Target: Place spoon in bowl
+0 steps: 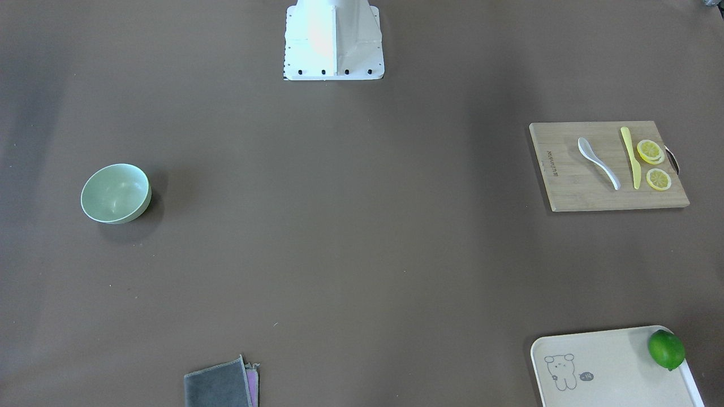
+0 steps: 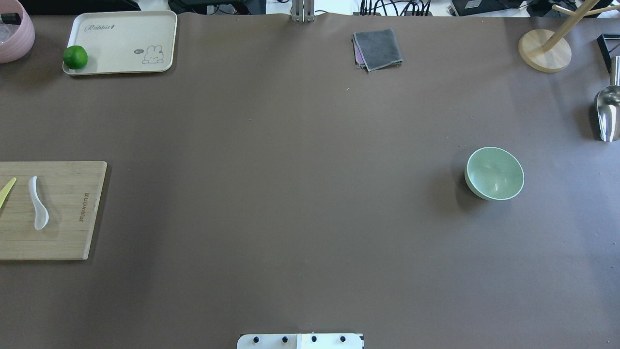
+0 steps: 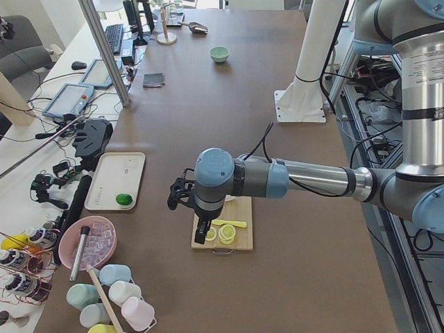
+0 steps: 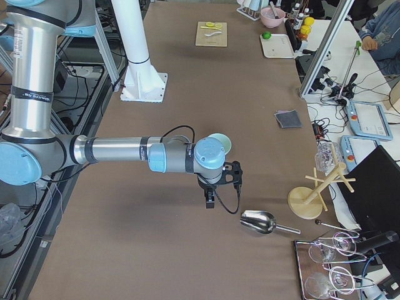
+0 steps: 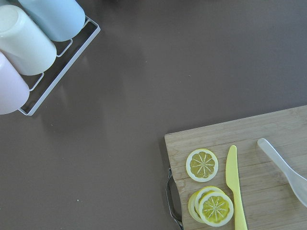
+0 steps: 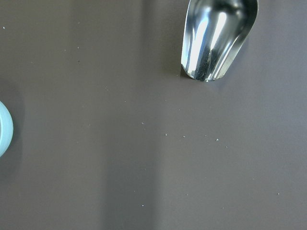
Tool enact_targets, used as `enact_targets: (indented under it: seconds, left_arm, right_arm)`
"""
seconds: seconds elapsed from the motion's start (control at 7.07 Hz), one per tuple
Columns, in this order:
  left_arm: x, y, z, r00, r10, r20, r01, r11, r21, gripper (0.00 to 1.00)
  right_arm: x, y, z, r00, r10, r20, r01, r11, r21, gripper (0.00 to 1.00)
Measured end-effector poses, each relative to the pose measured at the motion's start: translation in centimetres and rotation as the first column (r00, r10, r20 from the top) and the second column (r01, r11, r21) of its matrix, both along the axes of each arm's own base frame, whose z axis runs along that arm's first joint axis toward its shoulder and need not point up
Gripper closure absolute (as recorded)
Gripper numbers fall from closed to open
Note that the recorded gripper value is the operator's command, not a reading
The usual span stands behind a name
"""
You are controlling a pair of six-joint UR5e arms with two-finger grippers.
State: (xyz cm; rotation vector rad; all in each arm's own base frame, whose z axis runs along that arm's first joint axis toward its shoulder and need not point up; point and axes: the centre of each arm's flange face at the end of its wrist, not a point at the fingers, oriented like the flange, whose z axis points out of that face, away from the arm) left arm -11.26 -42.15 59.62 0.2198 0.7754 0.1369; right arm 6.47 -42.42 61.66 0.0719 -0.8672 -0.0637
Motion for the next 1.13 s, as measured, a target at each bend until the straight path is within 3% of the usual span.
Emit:
enact_targets:
  seconds: [0.85, 1.13]
  left_arm:
    - [0.0, -0.3, -0.8, 1.0, 0.0, 0.009, -0.001, 0.997, 0.083, 0.02]
    - [0.1, -0.3, -0.9, 1.0, -0.01, 0.004, 0.009, 0.997, 0.079, 0.03]
  right_arm:
    - [0.0, -0.4, -1.4, 1.0, 0.009, 0.006, -0.009, 1.0, 0.016, 0.0]
    - [-0.5, -0.6, -3.1, 1.0, 0.01, 0.01, -0.011, 0.999, 0.038, 0.0]
